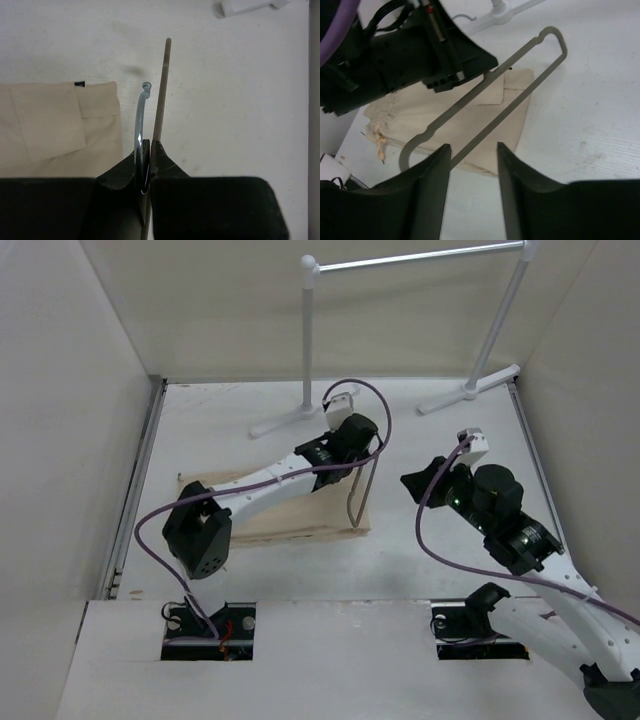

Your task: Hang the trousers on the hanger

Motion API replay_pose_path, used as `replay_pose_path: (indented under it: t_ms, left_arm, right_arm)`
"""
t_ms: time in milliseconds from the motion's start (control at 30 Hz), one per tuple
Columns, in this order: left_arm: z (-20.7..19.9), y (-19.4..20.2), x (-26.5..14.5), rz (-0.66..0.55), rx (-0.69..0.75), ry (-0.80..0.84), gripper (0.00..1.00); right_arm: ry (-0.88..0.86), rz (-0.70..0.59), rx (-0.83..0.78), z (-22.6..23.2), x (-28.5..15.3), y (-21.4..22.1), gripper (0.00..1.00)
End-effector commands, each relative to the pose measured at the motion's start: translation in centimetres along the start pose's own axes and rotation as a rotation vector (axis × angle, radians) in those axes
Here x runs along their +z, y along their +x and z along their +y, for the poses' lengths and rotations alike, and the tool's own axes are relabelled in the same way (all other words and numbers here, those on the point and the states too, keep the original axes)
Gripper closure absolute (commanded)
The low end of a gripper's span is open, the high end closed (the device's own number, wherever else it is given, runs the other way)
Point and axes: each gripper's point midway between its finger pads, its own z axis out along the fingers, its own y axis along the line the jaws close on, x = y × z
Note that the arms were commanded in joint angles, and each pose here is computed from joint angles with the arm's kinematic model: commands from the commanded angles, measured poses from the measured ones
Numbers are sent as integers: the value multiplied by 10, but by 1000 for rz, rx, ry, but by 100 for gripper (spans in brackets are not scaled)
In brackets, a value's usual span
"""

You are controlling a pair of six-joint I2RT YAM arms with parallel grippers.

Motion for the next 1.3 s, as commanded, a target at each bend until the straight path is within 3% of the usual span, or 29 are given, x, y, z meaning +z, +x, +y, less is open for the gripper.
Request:
replay_pose_path:
  t_ms: [0,67,300,600,933,1267]
  left_arm:
    - [-12,-31,-28,-97,-138,87,100]
    - [-8,-25,-31,-108,-203,91,100]
    - [-6,-10,-32,-226,-336,119,100]
    - [26,22,-9,-409,-449,67,100]
    - [53,34,22,-569,-543,31,100]
    - [72,39,34,-589,-595,27,100]
  right_arm:
    - [-74,-5,97,13,8,-14,61]
    - [-41,29,149,0,24,-6,70]
    - [-64,117,233,-3,70,10,74]
    - [30,179,328,-35,111,27,88]
    - [113,274,329,-59,151,74,75]
    - [130,386,313,-60,167,133,64]
